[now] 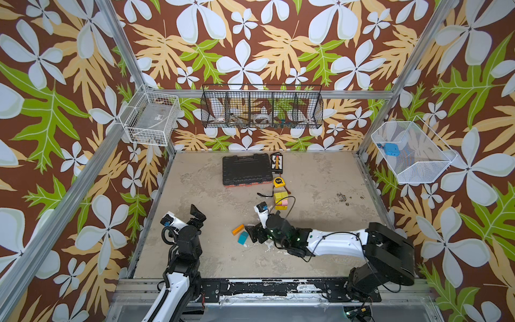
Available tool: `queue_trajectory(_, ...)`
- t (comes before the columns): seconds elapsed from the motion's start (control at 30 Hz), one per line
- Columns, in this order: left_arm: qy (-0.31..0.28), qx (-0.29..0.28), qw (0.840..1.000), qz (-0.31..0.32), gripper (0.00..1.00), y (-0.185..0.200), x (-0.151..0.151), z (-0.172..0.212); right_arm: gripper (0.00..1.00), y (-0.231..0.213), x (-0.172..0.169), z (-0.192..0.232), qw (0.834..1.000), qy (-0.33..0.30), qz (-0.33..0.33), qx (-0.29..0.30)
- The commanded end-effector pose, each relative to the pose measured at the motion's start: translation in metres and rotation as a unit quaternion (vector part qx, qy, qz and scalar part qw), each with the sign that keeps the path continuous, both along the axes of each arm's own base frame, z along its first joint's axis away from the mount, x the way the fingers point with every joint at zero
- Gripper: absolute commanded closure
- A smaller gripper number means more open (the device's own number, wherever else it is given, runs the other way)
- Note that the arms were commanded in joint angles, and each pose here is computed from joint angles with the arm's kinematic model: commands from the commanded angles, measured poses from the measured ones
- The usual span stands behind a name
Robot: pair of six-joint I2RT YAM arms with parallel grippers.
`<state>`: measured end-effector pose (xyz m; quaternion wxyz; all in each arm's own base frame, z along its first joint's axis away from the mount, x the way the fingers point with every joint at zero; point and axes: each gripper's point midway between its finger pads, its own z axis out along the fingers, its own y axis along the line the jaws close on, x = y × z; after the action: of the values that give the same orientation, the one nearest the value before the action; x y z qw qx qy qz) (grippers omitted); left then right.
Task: Build the wood block tower
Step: 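Move the open right gripper over the orange block beside the teal block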
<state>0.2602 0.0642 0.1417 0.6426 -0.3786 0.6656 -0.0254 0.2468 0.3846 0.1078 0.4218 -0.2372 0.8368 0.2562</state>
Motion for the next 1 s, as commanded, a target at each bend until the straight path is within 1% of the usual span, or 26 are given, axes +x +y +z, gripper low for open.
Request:
queue_trajectory(0.0,-0.019,-0.022,1.0,0.013,0.0,0.003,-0.001,0.004,0.13,0.006,0.0,-0.024,0.999,0.025,0.002,-0.028)
queue_trajectory(0.23,-0.012,-0.026,1.0,0.011,0.0,0.002,0.003,0.002,0.15,0.022,0.003,-0.053,0.997,0.046,0.018,-0.061)
queue_trajectory(0.47,0.002,-0.027,1.0,-0.015,0.0,-0.007,0.013,-0.002,0.19,0.034,0.008,-0.071,0.994,0.059,0.022,-0.087)
queue_trajectory(0.7,0.018,-0.029,0.999,-0.021,0.0,-0.01,0.018,-0.007,0.21,0.041,0.015,-0.076,0.993,0.061,0.015,-0.1)
queue_trajectory(0.97,0.018,-0.03,0.999,-0.024,0.0,-0.011,0.019,-0.007,0.21,0.049,0.021,-0.072,0.993,0.056,0.011,-0.103)
